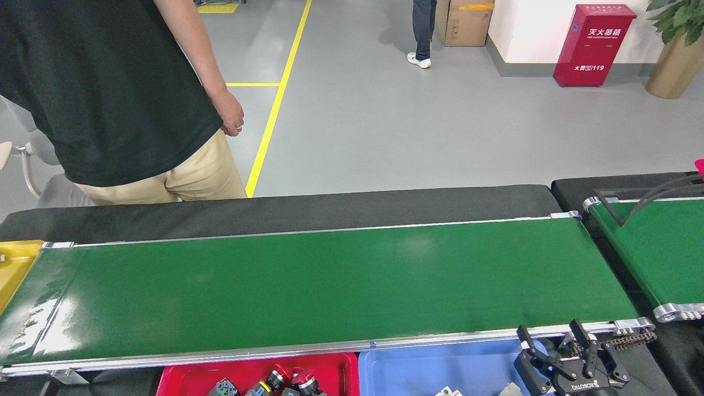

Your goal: Pick switch part from conveyor to tray

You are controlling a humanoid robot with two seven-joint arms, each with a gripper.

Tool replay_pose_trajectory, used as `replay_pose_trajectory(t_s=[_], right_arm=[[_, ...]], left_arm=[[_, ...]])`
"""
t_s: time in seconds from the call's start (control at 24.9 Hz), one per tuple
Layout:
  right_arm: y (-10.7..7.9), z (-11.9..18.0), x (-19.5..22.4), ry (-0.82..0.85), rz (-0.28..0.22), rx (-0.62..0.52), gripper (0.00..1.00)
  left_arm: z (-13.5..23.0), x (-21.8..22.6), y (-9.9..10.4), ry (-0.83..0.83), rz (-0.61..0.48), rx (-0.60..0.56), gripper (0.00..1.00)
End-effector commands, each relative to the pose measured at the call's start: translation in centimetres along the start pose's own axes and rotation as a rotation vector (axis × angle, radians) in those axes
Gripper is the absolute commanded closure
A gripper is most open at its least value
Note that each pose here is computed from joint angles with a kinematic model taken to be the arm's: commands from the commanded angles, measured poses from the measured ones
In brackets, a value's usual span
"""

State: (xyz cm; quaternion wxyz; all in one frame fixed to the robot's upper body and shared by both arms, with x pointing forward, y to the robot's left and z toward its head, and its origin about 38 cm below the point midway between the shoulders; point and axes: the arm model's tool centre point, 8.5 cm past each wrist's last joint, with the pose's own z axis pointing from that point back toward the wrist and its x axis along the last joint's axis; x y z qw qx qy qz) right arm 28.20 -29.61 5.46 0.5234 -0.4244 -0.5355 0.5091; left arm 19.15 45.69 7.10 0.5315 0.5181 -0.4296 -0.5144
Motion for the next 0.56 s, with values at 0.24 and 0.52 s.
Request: replay_pose_trajectory(t_s=[0.24,0.52], right_arm=[[-0.4,0.5,0.1,-0.004,0.005,-0.014,0.01],[-0.4,0.7,-0.5,0.019,0.003,-0.018,0.02]], left_arm=[[0.1,-2.2,-1.3,0.019,0.004,-0.044,0.0],[-0.1,-4.0,-0.8,0.023,-0.036,-0.06,0.0]])
